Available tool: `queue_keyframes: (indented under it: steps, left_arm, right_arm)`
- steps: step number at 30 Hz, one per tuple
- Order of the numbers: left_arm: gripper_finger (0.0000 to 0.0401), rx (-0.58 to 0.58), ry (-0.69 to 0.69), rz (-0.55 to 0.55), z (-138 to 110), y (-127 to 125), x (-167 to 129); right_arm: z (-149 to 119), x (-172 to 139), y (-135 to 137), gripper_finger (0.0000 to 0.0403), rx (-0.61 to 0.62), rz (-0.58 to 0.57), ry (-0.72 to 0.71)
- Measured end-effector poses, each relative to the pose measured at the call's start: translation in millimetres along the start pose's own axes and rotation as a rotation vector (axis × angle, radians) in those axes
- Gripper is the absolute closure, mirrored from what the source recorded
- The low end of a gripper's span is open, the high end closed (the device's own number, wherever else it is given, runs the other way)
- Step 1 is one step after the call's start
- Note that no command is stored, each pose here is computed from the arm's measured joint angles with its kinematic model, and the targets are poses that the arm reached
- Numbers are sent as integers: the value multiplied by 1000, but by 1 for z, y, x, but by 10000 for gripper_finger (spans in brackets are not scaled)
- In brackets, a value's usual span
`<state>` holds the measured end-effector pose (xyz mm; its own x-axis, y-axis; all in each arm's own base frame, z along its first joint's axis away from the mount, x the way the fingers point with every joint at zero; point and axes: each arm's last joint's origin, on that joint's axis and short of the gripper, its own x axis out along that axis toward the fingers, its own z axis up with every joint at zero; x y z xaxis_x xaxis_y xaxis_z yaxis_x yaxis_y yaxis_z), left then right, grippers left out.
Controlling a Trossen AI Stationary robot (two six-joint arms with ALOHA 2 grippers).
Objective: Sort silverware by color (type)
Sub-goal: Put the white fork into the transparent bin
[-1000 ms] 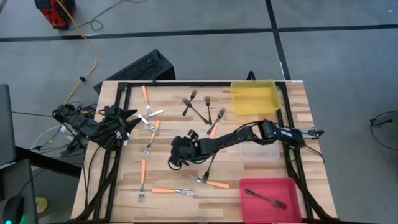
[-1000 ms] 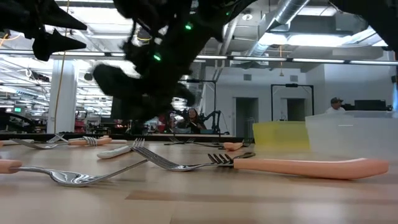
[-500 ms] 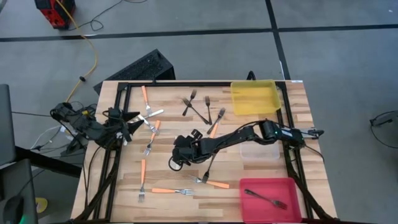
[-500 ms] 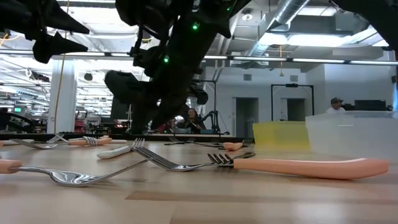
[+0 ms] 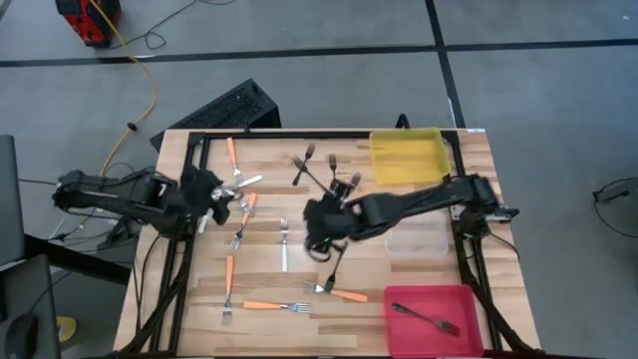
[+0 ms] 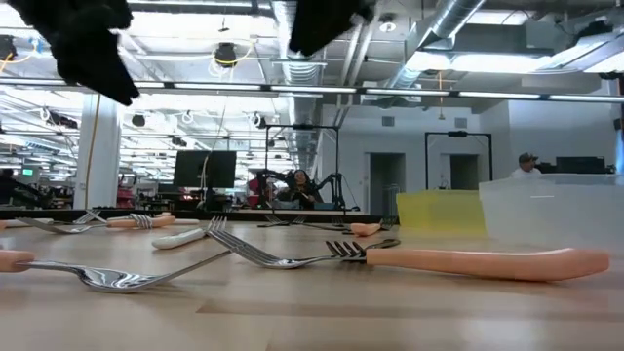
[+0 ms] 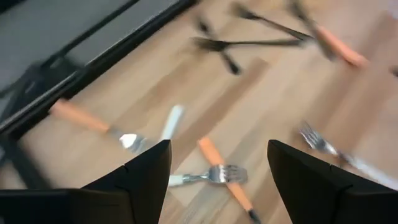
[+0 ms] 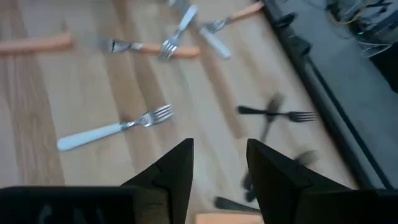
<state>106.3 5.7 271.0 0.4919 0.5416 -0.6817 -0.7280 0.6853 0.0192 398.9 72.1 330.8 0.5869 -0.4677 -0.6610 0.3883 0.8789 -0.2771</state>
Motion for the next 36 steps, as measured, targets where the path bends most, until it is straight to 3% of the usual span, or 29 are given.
queue_keyframes:
  steps: [3,6,10,14,17,21,30,36]
  left_arm:
    - [150,-135,1,117,9,2,10]
    - [150,-130,66,162,14,2,23]
    - [150,18,260,46,14,-5,43]
    - [150,146,350,57,16,-12,66]
    - [150,362,453,-19,14,-16,81]
    - [150,561,548,-98,10,-22,98]
    - [150,819,731,-153,1,-24,139]
    - [150,952,795,-109,-4,-20,160]
  right_arm:
    - [6,-27,-21,230,50,-5,-41]
    - [9,-47,-37,230,91,4,-75]
    - [9,-63,-49,230,93,9,-90]
    - [7,-68,-52,230,60,9,-86]
    - [4,-69,-51,230,19,12,-64]
    - [0,-71,-50,230,-10,8,-31]
    - [-5,-76,-43,230,-42,22,-18]
    - [-7,-78,-40,230,-51,30,-13]
